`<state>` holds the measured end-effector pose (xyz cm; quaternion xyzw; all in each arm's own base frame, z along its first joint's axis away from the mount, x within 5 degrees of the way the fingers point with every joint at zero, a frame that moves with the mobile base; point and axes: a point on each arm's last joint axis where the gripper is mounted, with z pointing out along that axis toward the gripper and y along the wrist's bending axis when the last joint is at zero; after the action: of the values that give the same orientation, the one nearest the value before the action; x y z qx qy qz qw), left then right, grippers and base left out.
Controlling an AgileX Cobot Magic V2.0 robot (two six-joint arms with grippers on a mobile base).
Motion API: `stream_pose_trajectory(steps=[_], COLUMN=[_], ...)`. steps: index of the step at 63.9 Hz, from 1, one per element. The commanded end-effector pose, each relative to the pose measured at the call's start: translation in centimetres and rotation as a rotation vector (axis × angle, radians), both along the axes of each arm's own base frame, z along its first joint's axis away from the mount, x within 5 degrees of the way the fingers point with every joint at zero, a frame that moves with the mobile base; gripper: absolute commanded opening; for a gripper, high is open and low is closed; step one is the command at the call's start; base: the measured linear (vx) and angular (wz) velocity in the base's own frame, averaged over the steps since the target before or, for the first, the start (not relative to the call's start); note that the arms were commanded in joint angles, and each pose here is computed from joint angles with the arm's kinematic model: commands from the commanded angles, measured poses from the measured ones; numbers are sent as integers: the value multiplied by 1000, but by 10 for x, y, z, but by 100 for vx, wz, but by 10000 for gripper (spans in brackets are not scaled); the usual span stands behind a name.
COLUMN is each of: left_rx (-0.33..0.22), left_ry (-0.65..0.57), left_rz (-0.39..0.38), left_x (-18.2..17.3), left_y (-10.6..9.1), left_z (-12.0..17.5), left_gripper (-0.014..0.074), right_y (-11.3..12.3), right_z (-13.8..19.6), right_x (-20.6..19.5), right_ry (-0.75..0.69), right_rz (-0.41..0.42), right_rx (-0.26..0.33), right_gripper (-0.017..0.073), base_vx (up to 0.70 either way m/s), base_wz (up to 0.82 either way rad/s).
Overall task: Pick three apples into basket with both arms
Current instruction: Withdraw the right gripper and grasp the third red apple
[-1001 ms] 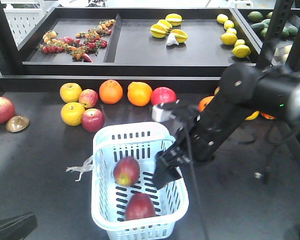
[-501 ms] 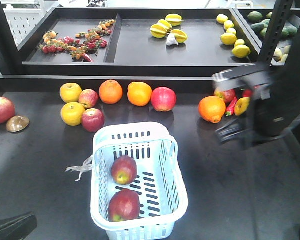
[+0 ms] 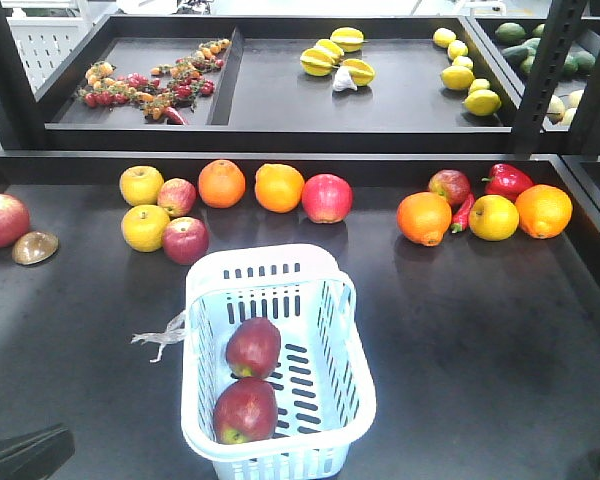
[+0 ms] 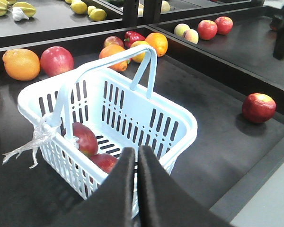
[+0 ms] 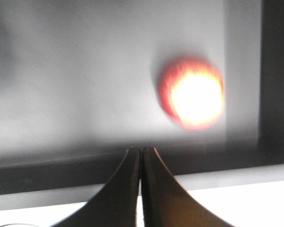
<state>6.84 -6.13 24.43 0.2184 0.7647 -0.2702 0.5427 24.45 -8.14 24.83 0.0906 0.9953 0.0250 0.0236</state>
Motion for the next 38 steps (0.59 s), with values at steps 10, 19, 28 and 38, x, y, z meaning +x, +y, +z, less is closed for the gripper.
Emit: stream_pose_trajectory(steps=[10,19,28,38], left_rx=[-45,-45,-45,-45], left_ry=[-27,-26,-26,-26], left_rz=[33,31,31,31], left_x=[3,3,3,3], left_y=[1,1,1,1], left_z=[11,11,11,11], left_gripper=[-6,-6,-6,-6], right_y=[-2,-8,-16,-23], right_z=[9,5,-11,-35], right_x=[-3,-2,5,14], right_ry=[-74,-51,11,83], right_rz=[46,54,34,27], right_rx=[11,-39,-73,-79], right_gripper=[347,645,727,707], base_vx=[0,0,0,0], base_wz=[0,0,0,0])
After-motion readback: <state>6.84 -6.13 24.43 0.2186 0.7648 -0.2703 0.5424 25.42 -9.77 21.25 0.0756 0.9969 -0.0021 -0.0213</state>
